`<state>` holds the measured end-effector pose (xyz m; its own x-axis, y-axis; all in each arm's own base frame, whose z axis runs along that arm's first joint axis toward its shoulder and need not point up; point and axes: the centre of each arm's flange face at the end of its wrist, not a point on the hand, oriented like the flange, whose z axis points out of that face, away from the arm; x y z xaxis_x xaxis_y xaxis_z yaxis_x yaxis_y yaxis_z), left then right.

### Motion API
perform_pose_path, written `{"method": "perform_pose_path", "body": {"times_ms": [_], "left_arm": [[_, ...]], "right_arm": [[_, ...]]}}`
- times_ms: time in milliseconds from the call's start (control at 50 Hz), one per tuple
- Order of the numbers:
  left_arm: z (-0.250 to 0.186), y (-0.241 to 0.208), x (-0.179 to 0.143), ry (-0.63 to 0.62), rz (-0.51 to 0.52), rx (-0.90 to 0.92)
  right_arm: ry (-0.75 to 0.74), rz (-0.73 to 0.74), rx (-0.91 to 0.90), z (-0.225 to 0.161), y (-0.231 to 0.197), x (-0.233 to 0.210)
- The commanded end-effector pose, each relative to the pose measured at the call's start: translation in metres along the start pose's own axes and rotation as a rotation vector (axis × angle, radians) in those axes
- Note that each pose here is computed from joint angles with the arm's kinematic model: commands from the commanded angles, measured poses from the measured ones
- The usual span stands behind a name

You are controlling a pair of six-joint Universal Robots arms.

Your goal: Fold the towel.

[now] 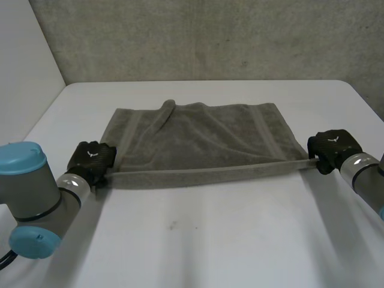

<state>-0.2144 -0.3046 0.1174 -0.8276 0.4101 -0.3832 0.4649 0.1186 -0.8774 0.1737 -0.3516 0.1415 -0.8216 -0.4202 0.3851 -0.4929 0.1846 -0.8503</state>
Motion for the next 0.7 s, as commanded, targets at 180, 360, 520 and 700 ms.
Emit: {"method": "perform_pose_path", "body": {"times_ms": [180,360,520,700], "left_arm": [[-0.008,0.003,-0.009,-0.031,-0.007,-0.026],[-0.041,-0.022,-0.012,-0.042,0.022,0.01],[-0.1,-0.039,-0.01,-0.008,0.109,-0.037],[-0.153,-0.05,-0.008,0.016,0.164,-0.061]], "right_arm": [[-0.008,-0.003,-0.009,-0.004,-0.002,-0.002],[-0.054,-0.088,-0.065,-0.035,-0.019,-0.002],[-0.173,-0.19,-0.207,-0.082,-0.02,-0.009],[-0.17,-0.213,-0.224,-0.128,-0.034,0.0]]}}
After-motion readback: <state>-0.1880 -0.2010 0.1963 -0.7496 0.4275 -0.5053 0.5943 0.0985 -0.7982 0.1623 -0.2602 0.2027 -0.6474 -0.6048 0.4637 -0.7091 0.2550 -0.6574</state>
